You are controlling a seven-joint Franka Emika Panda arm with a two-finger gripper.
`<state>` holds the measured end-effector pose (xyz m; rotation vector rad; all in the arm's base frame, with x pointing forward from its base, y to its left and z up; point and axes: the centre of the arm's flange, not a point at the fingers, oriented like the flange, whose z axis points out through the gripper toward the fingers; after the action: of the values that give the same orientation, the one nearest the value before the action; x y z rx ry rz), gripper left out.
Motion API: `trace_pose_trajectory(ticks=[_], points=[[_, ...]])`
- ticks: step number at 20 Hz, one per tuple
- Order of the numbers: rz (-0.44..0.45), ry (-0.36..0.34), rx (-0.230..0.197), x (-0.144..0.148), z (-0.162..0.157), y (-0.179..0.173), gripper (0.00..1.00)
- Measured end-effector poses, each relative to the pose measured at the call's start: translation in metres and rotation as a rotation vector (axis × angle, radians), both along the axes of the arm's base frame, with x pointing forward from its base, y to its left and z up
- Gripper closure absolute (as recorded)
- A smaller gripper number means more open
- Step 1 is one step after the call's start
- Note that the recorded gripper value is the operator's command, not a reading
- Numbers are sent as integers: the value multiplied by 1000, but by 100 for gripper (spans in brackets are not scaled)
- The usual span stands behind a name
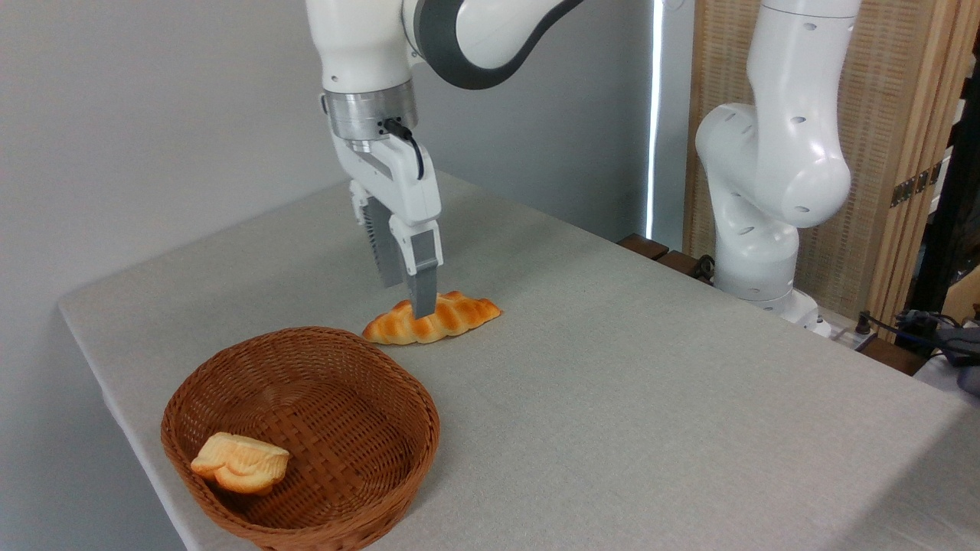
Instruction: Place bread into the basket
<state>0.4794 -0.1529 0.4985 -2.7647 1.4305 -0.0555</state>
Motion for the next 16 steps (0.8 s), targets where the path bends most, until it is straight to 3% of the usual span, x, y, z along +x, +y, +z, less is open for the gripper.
trace_pose_trajectory(ticks=[5,7,16], points=[[-149,57,20,-27,-28,-23,0],[-166,66,23,-30,-34,-24,0],[-212,-2,6,-18,-61,-48,0]])
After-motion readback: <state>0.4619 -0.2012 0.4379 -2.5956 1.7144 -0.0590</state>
